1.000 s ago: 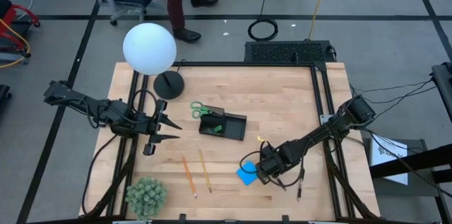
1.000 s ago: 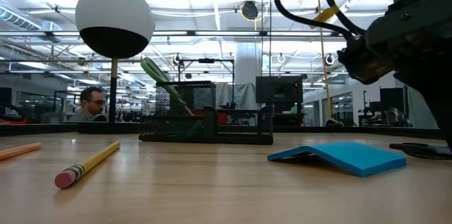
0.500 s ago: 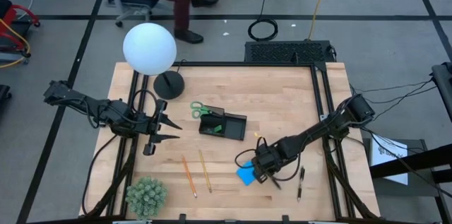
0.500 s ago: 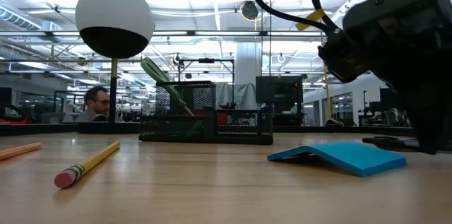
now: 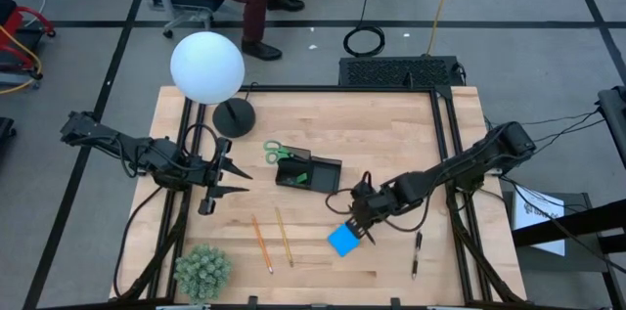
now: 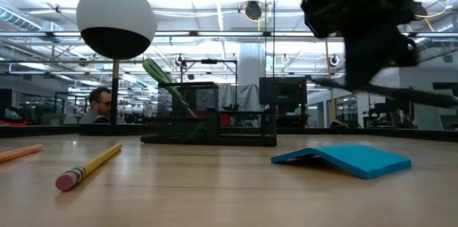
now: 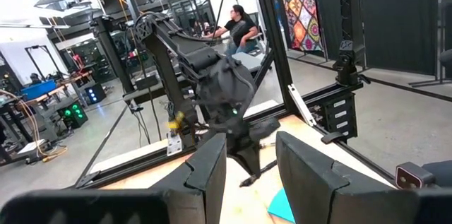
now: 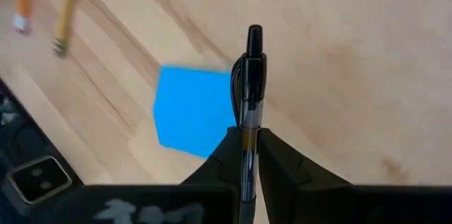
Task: Pick and place office supplies into organizer
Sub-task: Put the left black pen into the black desk organizer
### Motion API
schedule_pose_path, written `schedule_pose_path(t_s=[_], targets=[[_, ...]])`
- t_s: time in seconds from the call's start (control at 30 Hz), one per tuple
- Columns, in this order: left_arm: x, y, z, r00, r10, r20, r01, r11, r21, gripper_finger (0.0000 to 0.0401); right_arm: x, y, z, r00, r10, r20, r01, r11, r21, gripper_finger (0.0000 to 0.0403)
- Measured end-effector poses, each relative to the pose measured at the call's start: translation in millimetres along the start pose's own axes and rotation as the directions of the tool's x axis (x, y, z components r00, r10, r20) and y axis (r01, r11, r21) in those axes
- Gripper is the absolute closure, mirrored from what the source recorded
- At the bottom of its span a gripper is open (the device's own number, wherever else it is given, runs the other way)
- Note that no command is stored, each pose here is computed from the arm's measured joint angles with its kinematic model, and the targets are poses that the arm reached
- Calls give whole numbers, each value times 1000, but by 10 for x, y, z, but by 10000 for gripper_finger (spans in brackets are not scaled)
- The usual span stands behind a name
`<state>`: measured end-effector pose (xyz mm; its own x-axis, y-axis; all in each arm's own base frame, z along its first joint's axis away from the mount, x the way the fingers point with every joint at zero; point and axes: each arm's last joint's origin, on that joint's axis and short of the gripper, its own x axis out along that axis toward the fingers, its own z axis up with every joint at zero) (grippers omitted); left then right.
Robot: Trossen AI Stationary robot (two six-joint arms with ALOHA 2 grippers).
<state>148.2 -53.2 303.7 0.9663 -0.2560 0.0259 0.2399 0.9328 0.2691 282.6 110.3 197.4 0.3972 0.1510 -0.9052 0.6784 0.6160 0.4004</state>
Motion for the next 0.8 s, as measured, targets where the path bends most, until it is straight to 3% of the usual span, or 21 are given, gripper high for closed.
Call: schedule_pose_path(t_s=[0.37, 0.57, 0.8], targets=[[0, 1, 4, 1000, 2, 4, -2, 1000, -15, 270, -77, -14, 335, 988, 83, 133, -64, 988, -142, 387], [0, 2, 6, 1000, 3, 6, -3, 999, -45, 270, -113, 6, 572, 958, 175, 226, -112, 958, -265, 387], [0, 2, 6, 1000, 3, 6, -3, 997, -72, 270, -155, -57, 817, 931, 207, 301, -79, 918, -389, 387]])
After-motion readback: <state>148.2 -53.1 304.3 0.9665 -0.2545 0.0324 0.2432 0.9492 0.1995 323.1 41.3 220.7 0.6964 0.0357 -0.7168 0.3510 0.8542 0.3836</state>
